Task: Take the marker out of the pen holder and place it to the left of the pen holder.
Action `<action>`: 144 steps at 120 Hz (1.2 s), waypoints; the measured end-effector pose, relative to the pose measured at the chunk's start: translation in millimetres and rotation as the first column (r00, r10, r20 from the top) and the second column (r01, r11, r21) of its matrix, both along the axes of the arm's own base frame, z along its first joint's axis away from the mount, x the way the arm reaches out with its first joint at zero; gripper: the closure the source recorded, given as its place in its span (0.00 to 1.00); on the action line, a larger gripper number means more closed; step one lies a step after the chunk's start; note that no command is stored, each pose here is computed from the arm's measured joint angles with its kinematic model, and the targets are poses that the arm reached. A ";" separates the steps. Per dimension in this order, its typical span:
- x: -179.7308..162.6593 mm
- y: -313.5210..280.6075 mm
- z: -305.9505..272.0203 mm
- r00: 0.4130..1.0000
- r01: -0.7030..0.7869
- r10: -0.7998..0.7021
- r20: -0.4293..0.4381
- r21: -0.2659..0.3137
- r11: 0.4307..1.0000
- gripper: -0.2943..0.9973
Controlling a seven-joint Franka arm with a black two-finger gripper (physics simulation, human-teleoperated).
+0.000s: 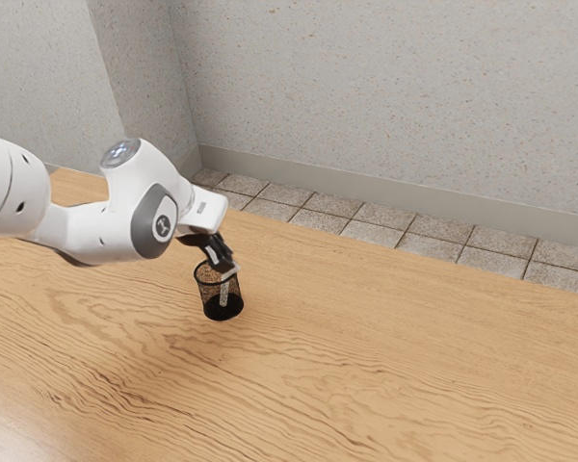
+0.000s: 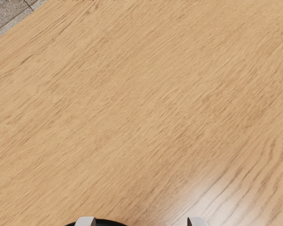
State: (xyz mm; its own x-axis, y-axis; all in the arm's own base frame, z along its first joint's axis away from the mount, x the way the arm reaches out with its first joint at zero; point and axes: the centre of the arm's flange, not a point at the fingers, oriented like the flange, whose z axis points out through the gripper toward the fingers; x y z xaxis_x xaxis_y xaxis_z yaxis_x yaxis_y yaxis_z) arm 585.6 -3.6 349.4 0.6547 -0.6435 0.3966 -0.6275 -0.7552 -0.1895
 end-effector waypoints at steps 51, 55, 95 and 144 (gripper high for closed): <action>-1.8 4.9 -1.1 0.999 0.048 -0.048 0.007 0.012 0.999 0.71; -1.9 5.9 -1.4 0.999 0.049 -0.049 0.007 0.012 0.999 0.71; 2.2 15.3 -6.8 0.999 0.043 -0.043 0.006 0.006 0.999 0.74; -7.1 36.8 39.7 0.998 0.008 -0.007 0.070 -0.013 1.000 0.83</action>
